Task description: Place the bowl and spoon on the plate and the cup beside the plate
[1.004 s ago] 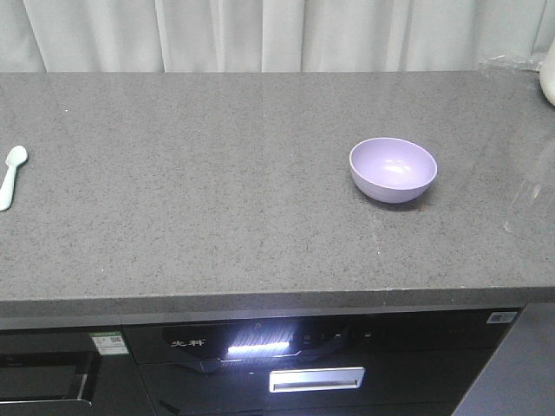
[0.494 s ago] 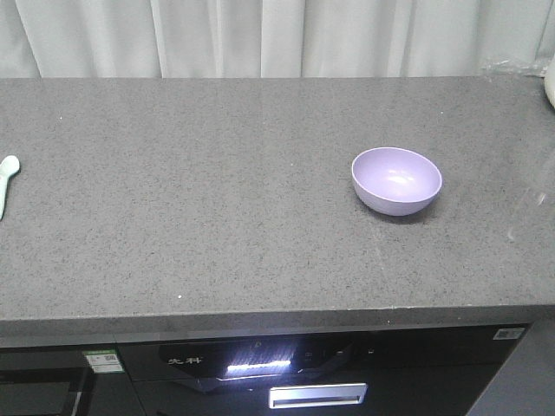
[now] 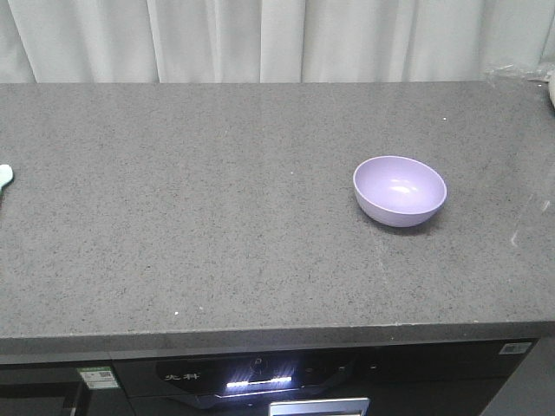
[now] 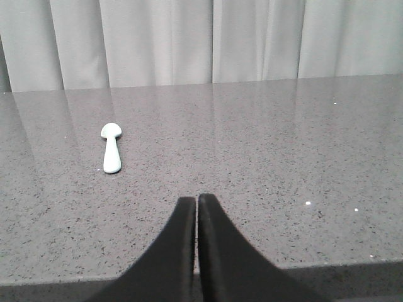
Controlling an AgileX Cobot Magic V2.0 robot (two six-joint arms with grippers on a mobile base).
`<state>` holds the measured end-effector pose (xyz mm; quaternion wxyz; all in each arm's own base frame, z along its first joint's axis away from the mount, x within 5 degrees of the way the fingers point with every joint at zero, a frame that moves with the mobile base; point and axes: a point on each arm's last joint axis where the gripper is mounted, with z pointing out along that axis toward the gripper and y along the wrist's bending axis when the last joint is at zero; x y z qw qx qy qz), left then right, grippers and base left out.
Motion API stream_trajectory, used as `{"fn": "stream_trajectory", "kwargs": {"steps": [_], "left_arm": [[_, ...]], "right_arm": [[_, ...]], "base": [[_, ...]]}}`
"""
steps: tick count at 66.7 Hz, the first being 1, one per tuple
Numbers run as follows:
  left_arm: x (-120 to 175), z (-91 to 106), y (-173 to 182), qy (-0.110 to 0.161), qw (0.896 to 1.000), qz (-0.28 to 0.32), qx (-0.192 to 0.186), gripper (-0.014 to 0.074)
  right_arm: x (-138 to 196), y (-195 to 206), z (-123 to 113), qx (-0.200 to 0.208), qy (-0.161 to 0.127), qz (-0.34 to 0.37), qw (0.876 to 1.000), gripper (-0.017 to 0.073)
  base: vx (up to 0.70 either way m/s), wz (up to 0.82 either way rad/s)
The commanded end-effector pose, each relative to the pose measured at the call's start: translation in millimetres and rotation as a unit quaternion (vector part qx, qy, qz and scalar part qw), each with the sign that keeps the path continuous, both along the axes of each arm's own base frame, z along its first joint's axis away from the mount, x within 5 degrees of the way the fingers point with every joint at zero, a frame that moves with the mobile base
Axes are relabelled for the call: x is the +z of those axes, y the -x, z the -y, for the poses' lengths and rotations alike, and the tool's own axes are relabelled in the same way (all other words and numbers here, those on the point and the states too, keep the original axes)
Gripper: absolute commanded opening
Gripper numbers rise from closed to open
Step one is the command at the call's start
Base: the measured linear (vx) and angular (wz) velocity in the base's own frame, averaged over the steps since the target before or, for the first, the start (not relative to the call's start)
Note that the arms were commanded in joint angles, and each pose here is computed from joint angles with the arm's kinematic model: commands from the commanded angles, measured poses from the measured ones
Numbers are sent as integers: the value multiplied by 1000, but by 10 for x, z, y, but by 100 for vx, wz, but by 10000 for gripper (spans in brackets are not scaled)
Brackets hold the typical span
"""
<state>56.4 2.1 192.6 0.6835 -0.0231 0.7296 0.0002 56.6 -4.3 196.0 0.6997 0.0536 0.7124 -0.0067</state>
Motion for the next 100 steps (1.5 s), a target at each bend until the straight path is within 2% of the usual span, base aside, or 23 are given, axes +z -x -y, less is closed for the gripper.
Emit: {"fn": "stream_trajectory", "kwargs": {"steps": [1,100], "left_arm": [[95,4,4,5,999,43,-2,-6],[95,4,4,5,999,43,-2,-6]], "right_arm": [[53,8,13,-9,8,37,999,-6],[53,8,13,-9,8,37,999,-6]], "base": [[5,0],[4,0]]}}
